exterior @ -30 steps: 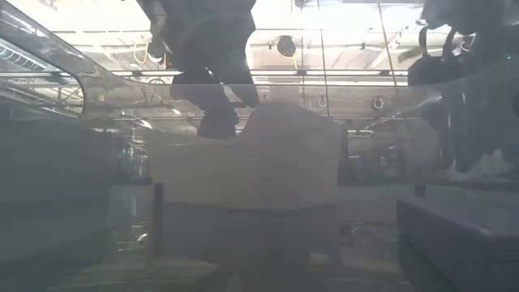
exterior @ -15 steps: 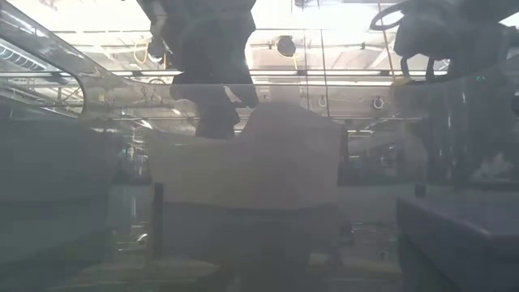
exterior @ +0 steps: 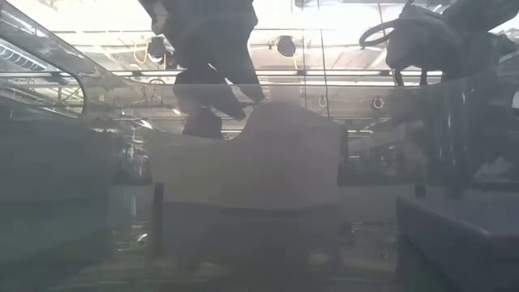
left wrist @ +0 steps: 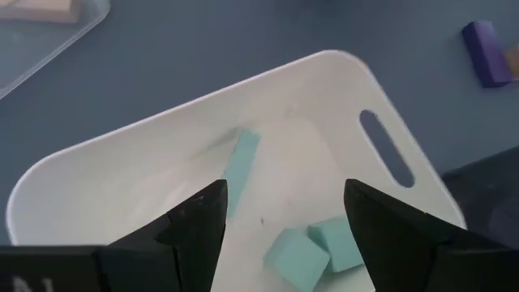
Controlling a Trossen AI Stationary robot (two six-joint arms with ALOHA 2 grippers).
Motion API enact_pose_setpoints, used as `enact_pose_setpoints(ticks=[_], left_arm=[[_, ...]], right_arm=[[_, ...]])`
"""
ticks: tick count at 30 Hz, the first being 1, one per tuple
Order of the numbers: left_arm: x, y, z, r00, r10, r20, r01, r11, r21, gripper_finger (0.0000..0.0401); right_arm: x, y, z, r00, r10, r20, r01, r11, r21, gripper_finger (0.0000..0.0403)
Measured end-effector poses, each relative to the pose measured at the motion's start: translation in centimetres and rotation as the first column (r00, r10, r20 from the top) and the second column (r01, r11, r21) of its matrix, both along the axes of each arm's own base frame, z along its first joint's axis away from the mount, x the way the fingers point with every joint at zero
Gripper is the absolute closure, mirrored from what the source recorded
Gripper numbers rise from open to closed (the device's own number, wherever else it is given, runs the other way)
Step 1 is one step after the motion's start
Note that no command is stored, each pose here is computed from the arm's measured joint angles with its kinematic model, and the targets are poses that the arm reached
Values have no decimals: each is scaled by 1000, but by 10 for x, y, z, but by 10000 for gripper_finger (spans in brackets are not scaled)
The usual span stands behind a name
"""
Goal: Sort & place blocks by color
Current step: Put the green block into the gray bin
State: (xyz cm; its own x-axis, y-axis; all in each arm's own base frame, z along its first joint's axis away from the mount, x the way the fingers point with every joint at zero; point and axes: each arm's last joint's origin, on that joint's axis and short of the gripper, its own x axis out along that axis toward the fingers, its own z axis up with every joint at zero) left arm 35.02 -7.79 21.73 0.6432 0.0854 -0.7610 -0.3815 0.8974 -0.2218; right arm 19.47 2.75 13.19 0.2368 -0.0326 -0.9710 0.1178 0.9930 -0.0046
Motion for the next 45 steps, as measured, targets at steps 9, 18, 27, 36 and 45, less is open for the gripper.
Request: enact_pose_setpoints(ticks=[9, 18, 27, 36, 45], left_arm=[[2, 0, 1, 1000, -3, 23, 3, 1000, -3, 178], [2, 0, 2, 998, -53, 21, 52, 998, 41, 215], [11, -1, 10, 975, -191, 115, 170, 971, 169, 236], [23, -1, 27, 931, -151, 331, 115, 985, 128, 240], [30, -1, 41, 866, -99, 490, 77, 995, 64, 240]], right_arm=[[-1, 0, 3, 995, -93, 28, 93, 996, 18, 291], [13, -4, 37, 906, -109, 408, 143, 988, -54, 291], [27, -3, 87, 636, 113, 764, 75, 975, -208, 291], [36, -1, 125, 340, 408, 847, 90, 882, -462, 291], [36, 2, 125, 352, 561, 750, 62, 785, -616, 291]])
